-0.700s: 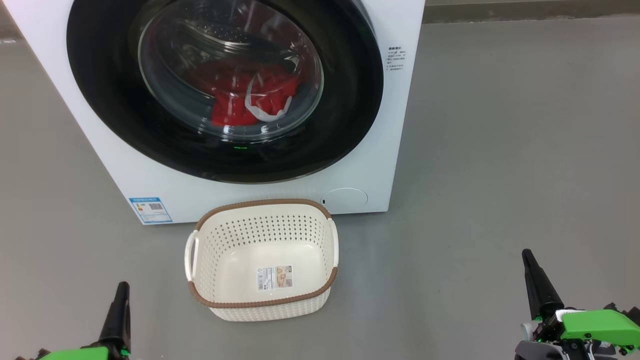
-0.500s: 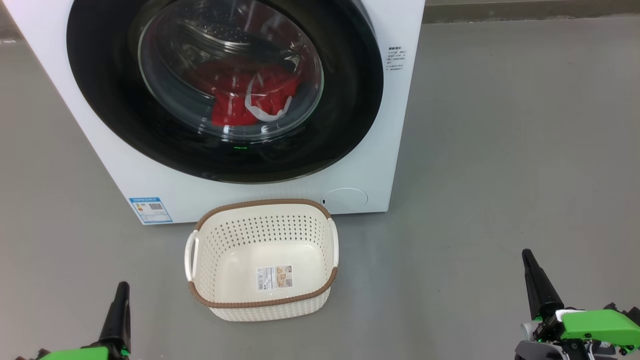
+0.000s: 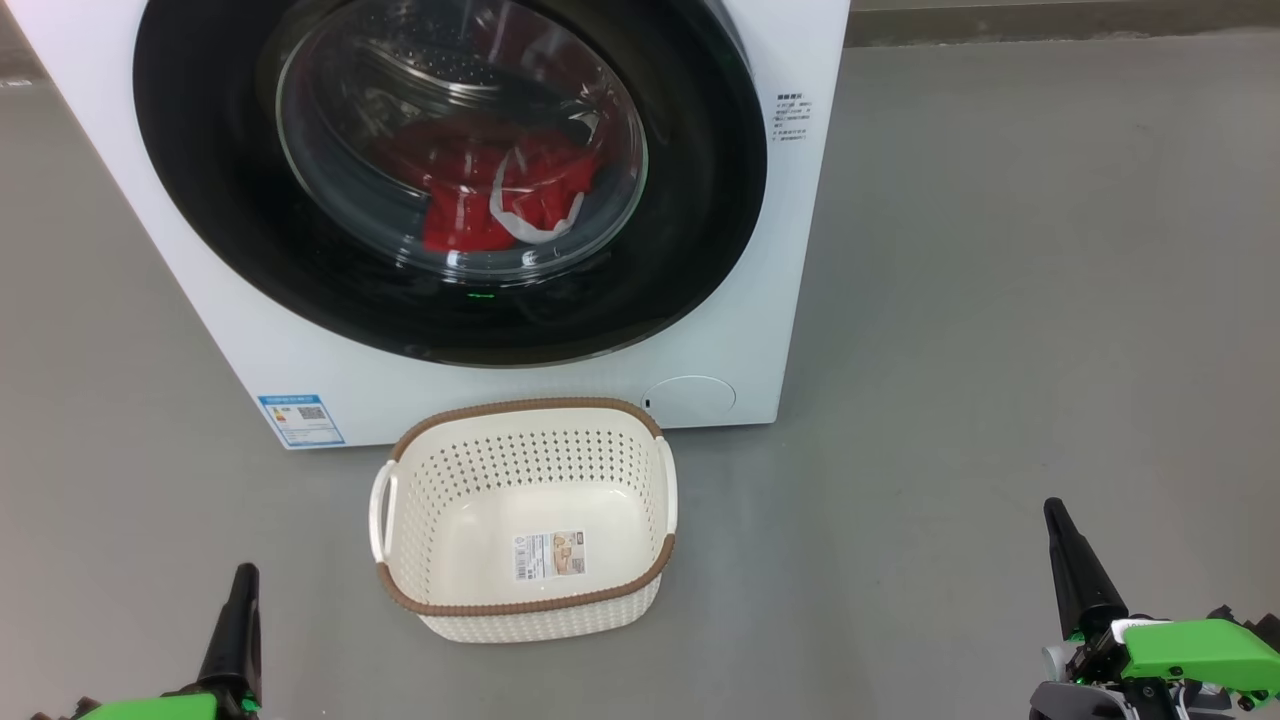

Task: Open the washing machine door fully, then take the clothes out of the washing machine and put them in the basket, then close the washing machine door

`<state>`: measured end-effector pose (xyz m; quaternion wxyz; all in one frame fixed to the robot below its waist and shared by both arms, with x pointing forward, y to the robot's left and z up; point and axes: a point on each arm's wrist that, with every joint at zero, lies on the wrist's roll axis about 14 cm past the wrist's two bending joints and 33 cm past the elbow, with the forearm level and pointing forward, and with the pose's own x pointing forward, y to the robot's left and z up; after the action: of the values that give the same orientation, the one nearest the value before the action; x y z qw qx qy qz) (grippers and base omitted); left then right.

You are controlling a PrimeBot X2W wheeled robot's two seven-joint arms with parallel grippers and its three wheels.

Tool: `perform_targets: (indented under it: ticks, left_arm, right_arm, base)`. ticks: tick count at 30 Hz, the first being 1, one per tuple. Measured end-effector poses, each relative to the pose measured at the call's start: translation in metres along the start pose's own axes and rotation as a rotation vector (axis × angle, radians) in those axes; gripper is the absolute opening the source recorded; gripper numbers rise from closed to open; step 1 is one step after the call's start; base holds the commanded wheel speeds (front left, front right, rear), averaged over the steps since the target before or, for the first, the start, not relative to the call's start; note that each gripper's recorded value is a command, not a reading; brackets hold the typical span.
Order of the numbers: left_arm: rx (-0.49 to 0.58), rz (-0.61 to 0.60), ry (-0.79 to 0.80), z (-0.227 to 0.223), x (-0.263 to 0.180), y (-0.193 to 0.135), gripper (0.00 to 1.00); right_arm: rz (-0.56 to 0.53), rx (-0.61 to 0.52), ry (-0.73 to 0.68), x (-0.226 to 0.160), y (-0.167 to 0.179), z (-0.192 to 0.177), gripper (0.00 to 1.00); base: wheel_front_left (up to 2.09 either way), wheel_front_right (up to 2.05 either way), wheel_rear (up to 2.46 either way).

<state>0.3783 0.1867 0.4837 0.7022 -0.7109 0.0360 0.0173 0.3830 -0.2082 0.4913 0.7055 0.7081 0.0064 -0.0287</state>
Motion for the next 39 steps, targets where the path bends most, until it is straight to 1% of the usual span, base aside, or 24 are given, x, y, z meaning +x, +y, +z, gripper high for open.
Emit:
perform_targets:
  ticks: [17,18,22,24,39]
  left_arm:
    - [0.0,0.0,0.0,0.0,0.0,0.0,0.0]
    - [0.0,0.0,0.0,0.0,0.0,0.0,1.0]
    - [-0.018,0.061,0.003,-0.005,-0.008,0.021,1.0]
    - [-0.022,0.077,0.003,-0.006,-0.011,0.026,1.0]
    - [-0.011,0.054,-0.03,-0.003,-0.009,0.019,1.0]
  right_arm:
    - [0.0,0.0,0.0,0.0,0.0,0.0,0.0]
    - [0.0,0.0,0.0,0.0,0.0,0.0,1.0]
    - [-0.058,0.01,-0.003,-0.007,-0.02,-0.001,1.0]
    - [-0.071,0.013,-0.004,-0.009,-0.024,-0.002,1.0]
    - [-0.036,0.013,-0.004,-0.006,-0.013,-0.009,1.0]
  base:
    - [0.0,0.0,0.0]
    - [0.0,0.0,0.0]
    - [0.0,0.0,0.0]
    - [0.0,0.0,0.0]
    - [0.0,0.0,0.0]
